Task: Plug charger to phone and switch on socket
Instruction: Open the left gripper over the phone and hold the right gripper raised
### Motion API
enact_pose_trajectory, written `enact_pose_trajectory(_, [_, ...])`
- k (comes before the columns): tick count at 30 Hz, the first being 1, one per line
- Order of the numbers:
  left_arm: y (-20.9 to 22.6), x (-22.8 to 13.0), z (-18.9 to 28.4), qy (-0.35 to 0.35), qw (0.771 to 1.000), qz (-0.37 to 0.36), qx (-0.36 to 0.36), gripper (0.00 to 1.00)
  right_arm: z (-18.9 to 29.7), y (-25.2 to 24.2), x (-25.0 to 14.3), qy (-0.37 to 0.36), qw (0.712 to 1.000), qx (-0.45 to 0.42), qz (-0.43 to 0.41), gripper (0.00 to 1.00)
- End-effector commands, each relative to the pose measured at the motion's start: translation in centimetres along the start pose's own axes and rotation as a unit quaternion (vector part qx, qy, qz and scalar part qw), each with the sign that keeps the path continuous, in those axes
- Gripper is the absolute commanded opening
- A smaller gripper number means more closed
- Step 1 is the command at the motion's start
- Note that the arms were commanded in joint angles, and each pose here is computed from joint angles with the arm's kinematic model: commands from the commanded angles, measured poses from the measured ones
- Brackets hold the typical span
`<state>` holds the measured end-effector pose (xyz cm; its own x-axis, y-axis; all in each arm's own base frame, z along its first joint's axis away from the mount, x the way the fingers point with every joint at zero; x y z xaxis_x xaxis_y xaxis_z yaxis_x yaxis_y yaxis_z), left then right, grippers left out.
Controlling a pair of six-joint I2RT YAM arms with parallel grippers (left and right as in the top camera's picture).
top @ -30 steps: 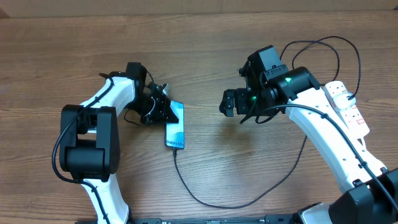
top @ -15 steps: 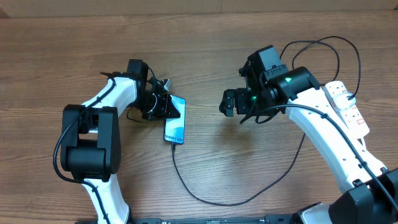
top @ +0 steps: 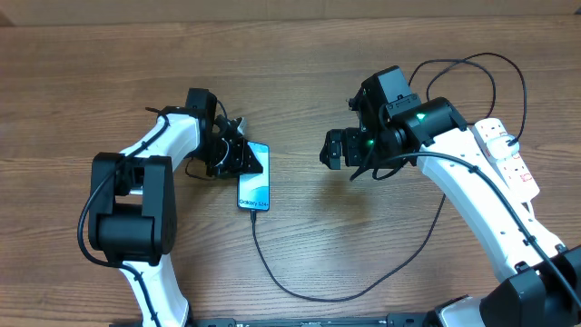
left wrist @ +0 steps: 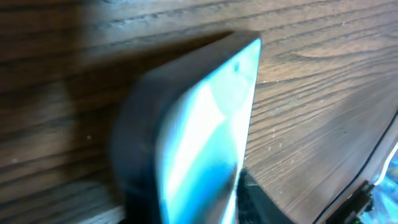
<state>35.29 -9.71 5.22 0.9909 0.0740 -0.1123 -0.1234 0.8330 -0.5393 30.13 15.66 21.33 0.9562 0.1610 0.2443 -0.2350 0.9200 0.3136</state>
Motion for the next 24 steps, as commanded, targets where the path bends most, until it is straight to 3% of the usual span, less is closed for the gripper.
enact_pose_trajectory(1, [2.8, -1.0, -1.6, 0.022, 0.996, 0.03, 0.08, 0.38, 1.0, -0.1, 0.2, -0.019, 1.0, -0.002, -0.001, 1.0])
enact_pose_trajectory(15, [3.4, 0.3, 0.6, -0.002, 0.983, 0.06, 0.171, 0.48, 1.2, 1.9, 1.1, -0.035, 0.996, 0.078, 0.012, 1.0])
enact_pose_trajectory(19, [3.2, 0.6, 0.9, -0.007, 0.983, 0.066, 0.173, 0.57, 1.2, 1.9, 1.1, -0.036, 0.996, 0.079, 0.013, 1.0])
enact_pose_trajectory(24, [2.0, 1.7, 2.3, -0.021, 0.983, 0.068, 0.169, 0.59, 1.2, 1.9, 1.2, -0.035, 0.996, 0.081, -0.03, 1.0])
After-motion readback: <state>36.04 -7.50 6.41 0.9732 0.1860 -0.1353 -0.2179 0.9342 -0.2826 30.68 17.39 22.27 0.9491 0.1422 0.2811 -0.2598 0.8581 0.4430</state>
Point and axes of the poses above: each gripper's point midway between its finger pads, its own z axis back along the fingers, its own y axis along the line the jaws close on, x = y × z, the point moved 6 cm from there along z, back along the fingers, and after that the axes turned 6 degrees about z, right-handed, at the moved point
